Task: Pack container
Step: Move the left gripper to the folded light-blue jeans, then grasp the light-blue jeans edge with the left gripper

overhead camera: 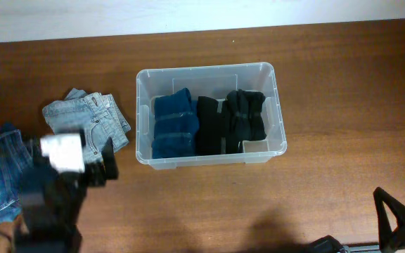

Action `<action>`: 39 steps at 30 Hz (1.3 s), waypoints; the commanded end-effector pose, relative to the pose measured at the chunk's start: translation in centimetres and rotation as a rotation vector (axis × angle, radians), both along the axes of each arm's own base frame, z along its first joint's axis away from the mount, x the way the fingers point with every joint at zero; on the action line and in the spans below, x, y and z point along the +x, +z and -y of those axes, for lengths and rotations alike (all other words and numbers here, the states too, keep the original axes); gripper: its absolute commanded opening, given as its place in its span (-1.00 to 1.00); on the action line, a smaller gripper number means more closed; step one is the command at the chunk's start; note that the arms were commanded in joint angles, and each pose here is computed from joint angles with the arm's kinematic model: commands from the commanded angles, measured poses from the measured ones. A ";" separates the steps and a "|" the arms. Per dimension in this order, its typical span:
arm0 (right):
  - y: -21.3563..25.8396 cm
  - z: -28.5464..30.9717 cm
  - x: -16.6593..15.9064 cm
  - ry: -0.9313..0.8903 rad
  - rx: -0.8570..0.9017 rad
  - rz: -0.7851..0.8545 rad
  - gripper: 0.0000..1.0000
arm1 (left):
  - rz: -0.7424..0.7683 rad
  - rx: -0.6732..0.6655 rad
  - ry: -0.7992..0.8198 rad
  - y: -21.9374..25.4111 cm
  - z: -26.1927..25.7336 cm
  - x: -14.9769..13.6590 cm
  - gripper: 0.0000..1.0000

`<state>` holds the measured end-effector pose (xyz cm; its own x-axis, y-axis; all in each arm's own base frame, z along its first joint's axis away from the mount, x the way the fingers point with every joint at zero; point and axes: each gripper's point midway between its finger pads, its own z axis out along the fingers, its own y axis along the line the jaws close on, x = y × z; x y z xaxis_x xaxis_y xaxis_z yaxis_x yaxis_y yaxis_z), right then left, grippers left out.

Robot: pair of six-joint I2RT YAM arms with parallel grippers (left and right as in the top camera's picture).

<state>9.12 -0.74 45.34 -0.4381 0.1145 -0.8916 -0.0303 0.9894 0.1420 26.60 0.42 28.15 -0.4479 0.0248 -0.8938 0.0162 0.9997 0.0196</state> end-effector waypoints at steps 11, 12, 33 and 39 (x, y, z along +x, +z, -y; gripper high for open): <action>-0.1 0.4 -0.1 -0.018 -0.005 0.000 0.97 | -0.401 0.025 0.036 -1.7 -1.4 7.9 0.99; -0.1 0.4 -0.1 -0.018 -0.005 0.000 0.97 | -0.438 0.020 0.090 -2.7 -2.1 8.0 0.99; -0.1 0.4 -0.1 -0.018 -0.005 0.000 0.97 | -0.638 -0.176 0.388 -12.8 -7.1 12.5 0.99; -0.1 0.4 -0.1 -0.018 -0.005 0.000 0.97 | -0.631 -0.171 0.405 -13.0 -7.7 12.7 0.99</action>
